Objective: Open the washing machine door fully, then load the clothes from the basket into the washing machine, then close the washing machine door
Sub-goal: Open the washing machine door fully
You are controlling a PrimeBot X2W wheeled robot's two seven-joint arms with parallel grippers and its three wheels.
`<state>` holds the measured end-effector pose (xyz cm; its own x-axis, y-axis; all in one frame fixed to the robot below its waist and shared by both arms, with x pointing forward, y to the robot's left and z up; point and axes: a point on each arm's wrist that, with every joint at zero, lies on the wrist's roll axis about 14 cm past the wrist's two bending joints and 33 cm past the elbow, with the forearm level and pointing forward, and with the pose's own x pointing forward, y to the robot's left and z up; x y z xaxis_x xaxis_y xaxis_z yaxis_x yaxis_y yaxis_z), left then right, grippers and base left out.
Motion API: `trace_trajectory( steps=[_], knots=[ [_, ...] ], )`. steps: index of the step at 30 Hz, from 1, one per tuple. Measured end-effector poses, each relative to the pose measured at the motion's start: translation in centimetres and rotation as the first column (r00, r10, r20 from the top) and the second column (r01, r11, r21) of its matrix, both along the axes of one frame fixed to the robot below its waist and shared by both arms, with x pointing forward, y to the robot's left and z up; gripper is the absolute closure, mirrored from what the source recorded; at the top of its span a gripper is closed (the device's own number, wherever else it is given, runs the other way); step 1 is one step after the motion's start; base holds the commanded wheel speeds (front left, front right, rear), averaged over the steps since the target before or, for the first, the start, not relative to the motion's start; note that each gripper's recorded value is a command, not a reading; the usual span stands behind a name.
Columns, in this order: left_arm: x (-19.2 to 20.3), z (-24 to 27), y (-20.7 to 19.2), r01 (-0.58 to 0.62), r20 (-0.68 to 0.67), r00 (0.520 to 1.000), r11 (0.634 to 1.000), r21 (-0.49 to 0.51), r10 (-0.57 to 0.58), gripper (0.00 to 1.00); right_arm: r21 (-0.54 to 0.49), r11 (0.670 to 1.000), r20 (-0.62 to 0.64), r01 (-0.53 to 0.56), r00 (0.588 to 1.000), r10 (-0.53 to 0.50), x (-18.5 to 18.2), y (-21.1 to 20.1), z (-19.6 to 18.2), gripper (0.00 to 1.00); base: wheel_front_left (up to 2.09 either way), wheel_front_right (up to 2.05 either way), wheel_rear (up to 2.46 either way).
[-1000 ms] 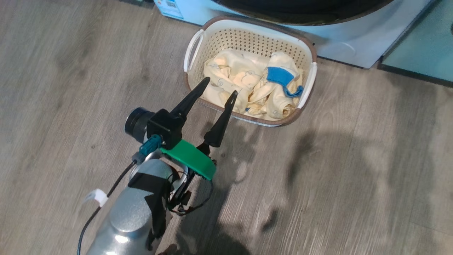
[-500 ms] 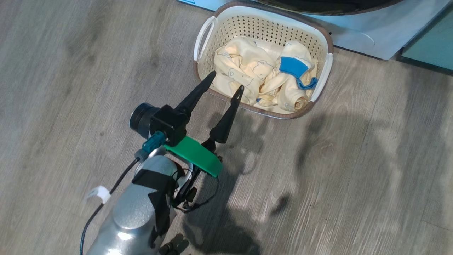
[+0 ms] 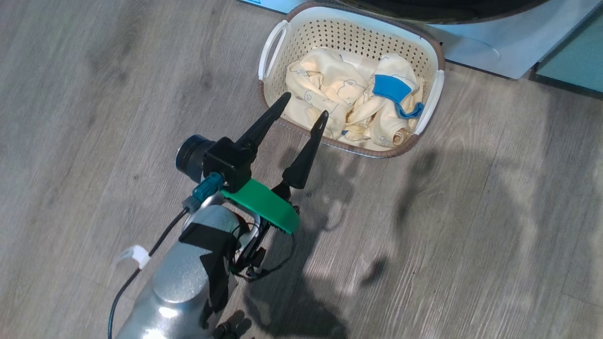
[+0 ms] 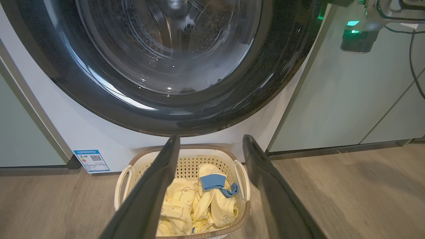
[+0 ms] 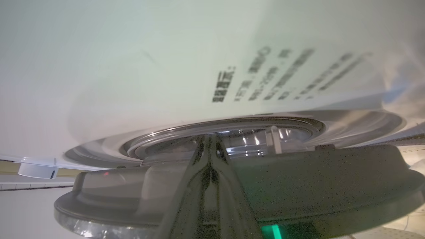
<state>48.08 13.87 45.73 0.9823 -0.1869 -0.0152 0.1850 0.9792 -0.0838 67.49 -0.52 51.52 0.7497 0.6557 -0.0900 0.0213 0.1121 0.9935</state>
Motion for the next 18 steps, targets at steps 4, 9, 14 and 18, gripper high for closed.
trace_trajectory(
  steps=[4,9,14,18],
  knots=[
    [0.0,0.1,-0.1,0.0,0.001,1.0,1.0,0.0,0.0,0.0,-0.011,0.999,-0.011,-0.046,0.999,0.046,-0.6,0.3,-0.2,1.0,0.0,0.0,0.0],
    [0.0,0.2,-0.1,-0.001,0.002,1.0,1.0,0.0,0.001,0.0,-0.026,0.994,-0.017,-0.11,0.994,0.11,-1.5,0.9,-0.1,1.0,0.0,0.0,0.0],
    [0.0,0.6,-0.3,0.002,0.011,1.0,1.0,-0.003,-0.002,0.0,-0.037,0.986,-0.018,-0.162,0.987,0.162,-2.6,1.2,-0.1,1.0,0.0,0.0,0.0],
    [-0.1,1.0,-0.4,0.002,0.021,1.0,1.0,-0.005,-0.002,0.0,-0.037,0.978,-0.018,-0.207,0.978,0.207,-3.8,1.4,-0.2,1.0,0.0,0.0,0.0]
  ],
)
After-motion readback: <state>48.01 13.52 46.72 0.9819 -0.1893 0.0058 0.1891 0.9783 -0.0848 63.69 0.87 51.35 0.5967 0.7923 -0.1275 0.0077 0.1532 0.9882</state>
